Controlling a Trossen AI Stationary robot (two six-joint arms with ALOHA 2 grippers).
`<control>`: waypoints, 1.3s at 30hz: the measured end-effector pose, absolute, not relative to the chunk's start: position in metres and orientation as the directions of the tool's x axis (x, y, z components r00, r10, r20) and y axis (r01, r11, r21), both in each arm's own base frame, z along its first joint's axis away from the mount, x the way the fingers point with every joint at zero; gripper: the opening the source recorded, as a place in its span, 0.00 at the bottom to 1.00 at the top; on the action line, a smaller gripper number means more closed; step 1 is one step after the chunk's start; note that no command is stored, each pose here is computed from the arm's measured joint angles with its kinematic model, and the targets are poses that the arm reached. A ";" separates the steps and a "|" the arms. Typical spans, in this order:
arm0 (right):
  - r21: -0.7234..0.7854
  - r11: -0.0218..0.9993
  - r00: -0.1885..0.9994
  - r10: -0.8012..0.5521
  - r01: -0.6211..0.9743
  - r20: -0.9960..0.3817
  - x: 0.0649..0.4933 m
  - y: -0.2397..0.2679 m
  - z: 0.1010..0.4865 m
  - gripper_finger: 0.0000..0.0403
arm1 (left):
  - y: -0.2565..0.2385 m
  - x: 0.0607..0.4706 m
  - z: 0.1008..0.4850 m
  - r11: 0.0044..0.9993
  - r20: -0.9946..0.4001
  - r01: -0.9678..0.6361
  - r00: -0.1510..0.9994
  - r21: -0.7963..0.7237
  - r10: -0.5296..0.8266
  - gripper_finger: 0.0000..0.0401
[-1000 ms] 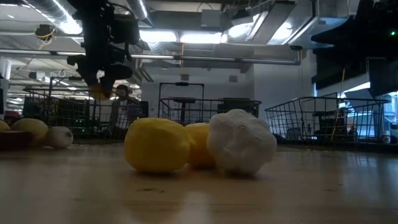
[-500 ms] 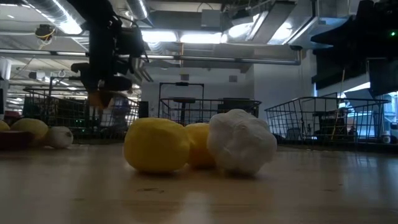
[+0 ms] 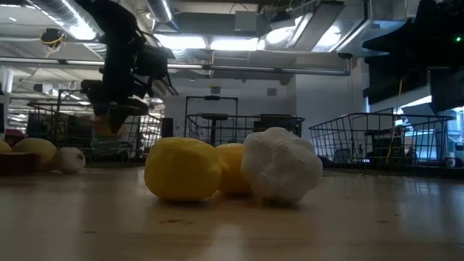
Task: Sort produce into baskets
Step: Put the yellow lemon into the left gold wire basket
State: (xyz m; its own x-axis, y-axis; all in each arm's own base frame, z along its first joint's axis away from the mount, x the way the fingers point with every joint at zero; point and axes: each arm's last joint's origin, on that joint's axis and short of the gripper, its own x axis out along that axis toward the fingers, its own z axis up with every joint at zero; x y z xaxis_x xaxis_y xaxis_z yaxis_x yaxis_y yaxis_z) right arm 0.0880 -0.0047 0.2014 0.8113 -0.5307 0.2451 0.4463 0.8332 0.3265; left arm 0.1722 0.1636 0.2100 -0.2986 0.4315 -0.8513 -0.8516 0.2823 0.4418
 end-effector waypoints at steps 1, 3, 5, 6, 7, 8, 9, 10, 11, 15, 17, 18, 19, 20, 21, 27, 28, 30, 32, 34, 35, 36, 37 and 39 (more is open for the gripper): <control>0.327 0.833 0.811 -0.530 0.446 0.245 0.088 -0.005 0.201 0.54 | 0.164 0.172 0.210 0.286 -0.851 -0.850 -0.299 0.443 0.431 0.64; 0.326 0.833 0.811 -0.530 0.446 0.245 0.088 -0.005 0.201 0.54 | 0.164 0.172 0.210 0.296 -0.851 -0.845 -0.297 0.446 0.432 0.66; 0.326 0.833 0.811 -0.531 0.446 0.245 0.088 -0.005 0.201 0.54 | 0.164 0.172 0.210 0.297 -0.851 -0.845 -0.297 0.446 0.433 0.66; 0.326 0.833 0.811 -0.531 0.446 0.245 0.088 -0.005 0.201 0.54 | 0.164 0.172 0.210 0.297 -0.851 -0.845 -0.297 0.445 0.433 0.66; 0.326 0.833 0.811 -0.531 0.446 0.245 0.088 -0.005 0.201 0.54 | 0.164 0.172 0.210 0.297 -0.851 -0.845 -0.297 0.445 0.433 0.66; 0.326 0.833 0.811 -0.530 0.446 0.245 0.088 -0.005 0.201 0.54 | 0.164 0.172 0.210 0.300 -0.851 -0.843 -0.295 0.446 0.434 0.66; 0.326 0.833 0.811 -0.531 0.446 0.245 0.088 -0.005 0.201 0.54 | 0.163 0.173 0.211 0.306 -0.851 -0.841 -0.293 0.446 0.436 0.66; 0.326 0.833 0.811 -0.530 0.446 0.245 0.088 -0.005 0.201 0.54 | 0.163 0.173 0.211 0.309 -0.850 -0.841 -0.288 0.445 0.440 0.65; 0.326 0.833 0.811 -0.531 0.446 0.245 0.088 -0.005 0.201 0.54 | 0.162 0.173 0.213 0.310 -0.849 -0.842 -0.282 0.442 0.446 0.65; 0.325 0.833 0.812 -0.531 0.447 0.244 0.088 -0.005 0.201 0.54 | 0.154 0.172 0.225 0.320 -0.843 -0.851 -0.231 0.417 0.485 0.65; 0.326 0.833 0.812 -0.531 0.447 0.244 0.088 -0.005 0.201 0.54 | 0.148 0.171 0.234 0.323 -0.836 -0.861 -0.187 0.392 0.516 0.65; 0.325 0.833 0.812 -0.530 0.447 0.244 0.088 -0.005 0.201 0.54 | 0.144 0.171 0.239 0.326 -0.830 -0.867 -0.159 0.377 0.535 0.65; 0.325 0.833 0.812 -0.531 0.447 0.244 0.088 -0.005 0.201 0.54 | 0.141 0.171 0.244 0.332 -0.823 -0.873 -0.127 0.358 0.553 0.65; 0.325 0.833 0.812 -0.530 0.447 0.244 0.088 -0.005 0.201 0.54 | 0.137 0.171 0.249 0.347 -0.818 -0.875 -0.089 0.336 0.569 0.65; 0.325 0.833 0.812 -0.530 0.447 0.244 0.088 -0.005 0.201 0.54 | 0.133 0.172 0.254 0.365 -0.812 -0.878 -0.043 0.309 0.582 0.64; 0.321 0.834 0.813 -0.530 0.449 0.239 0.088 -0.005 0.201 0.54 | 0.110 0.184 0.282 0.522 -0.743 -0.846 0.278 0.111 0.609 0.63; 0.320 0.834 0.814 -0.530 0.449 0.238 0.088 -0.005 0.201 0.54 | 0.106 0.188 0.285 0.553 -0.724 -0.828 0.326 0.093 0.609 0.63; 0.317 0.834 0.815 -0.530 0.451 0.235 0.088 -0.005 0.200 0.54 | 0.099 0.196 0.291 0.622 -0.683 -0.781 0.421 0.062 0.597 0.63; 0.315 0.834 0.816 -0.530 0.452 0.232 0.089 -0.005 0.200 0.54 | 0.093 0.206 0.294 0.691 -0.649 -0.721 0.504 0.047 0.570 0.63; 0.313 0.835 0.817 -0.530 0.453 0.229 0.089 -0.005 0.199 0.54 | 0.086 0.217 0.297 0.757 -0.613 -0.653 0.582 0.038 0.534 0.63; 0.312 0.835 0.817 -0.529 0.454 0.228 0.089 -0.005 0.199 0.54 | 0.083 0.222 0.297 0.785 -0.597 -0.619 0.617 0.036 0.513 0.63; 0.312 0.835 0.817 -0.530 0.454 0.228 0.089 -0.005 0.199 0.54 | 0.080 0.227 0.297 0.808 -0.586 -0.587 0.642 0.039 0.495 0.63; 0.312 0.835 0.817 -0.529 0.454 0.228 0.089 -0.005 0.199 0.54 | 0.077 0.232 0.297 0.827 -0.571 -0.561 0.666 0.041 0.480 0.63; 0.311 0.835 0.818 -0.529 0.454 0.227 0.089 -0.005 0.199 0.54 | 0.071 0.242 0.297 0.856 -0.542 -0.516 0.707 0.046 0.455 0.63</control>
